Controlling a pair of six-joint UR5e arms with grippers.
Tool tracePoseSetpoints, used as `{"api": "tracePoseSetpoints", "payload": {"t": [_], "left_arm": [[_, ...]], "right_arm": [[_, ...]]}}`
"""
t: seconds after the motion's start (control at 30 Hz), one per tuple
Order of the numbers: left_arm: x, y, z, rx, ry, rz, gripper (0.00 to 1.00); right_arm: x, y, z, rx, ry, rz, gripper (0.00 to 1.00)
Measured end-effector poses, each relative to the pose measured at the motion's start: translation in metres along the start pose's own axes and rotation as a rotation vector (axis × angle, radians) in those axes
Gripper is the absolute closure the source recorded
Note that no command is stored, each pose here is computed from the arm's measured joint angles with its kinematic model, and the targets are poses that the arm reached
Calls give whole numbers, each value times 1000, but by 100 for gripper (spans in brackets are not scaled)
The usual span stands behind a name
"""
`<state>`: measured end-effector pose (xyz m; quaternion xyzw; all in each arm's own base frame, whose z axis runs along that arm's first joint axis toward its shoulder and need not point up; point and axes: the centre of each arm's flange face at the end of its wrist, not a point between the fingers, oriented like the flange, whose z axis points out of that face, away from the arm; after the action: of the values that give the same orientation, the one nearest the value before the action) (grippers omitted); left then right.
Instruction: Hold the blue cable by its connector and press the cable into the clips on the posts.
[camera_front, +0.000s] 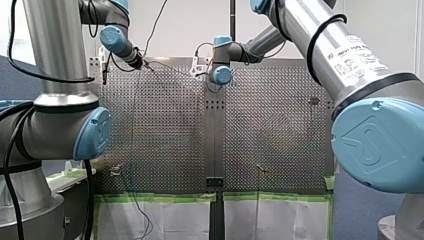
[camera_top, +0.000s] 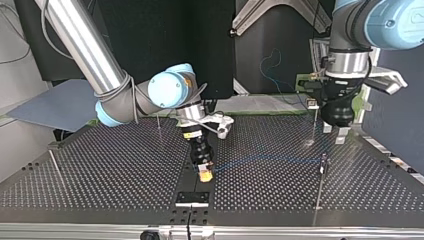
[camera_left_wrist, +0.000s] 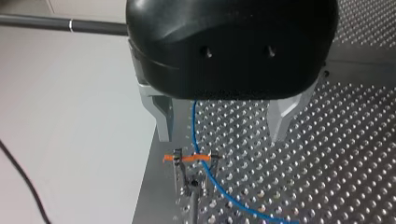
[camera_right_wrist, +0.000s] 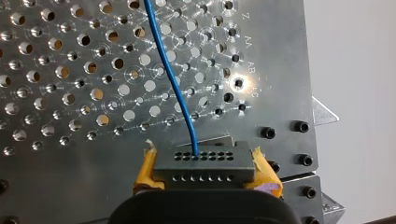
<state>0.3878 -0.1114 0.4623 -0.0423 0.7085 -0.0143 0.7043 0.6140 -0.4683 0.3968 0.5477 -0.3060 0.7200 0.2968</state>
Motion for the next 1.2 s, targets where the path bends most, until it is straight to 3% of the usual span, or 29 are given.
{"api": "tracePoseSetpoints", "payload": {"t": [0.17, 0.53, 0.9, 1.03, 1.2], "left_arm": [[-1, 2, -1, -23, -3, 0, 0], [-1, 1, -1, -25, -7, 3, 0], [5, -12, 20, 57, 22, 95, 0], [-7, -19, 24, 71, -6, 133, 0], [-19, -25, 31, 61, -40, 150, 0]], "right_arm": [[-1, 0, 0, 0, -2, 0, 100], [-2, 0, 0, 0, -3, -1, 100], [-2, 7, 1, -13, -7, -8, 100], [-2, 7, 1, -15, -7, -9, 100], [-3, 8, 1, -17, -6, -10, 100]]}}
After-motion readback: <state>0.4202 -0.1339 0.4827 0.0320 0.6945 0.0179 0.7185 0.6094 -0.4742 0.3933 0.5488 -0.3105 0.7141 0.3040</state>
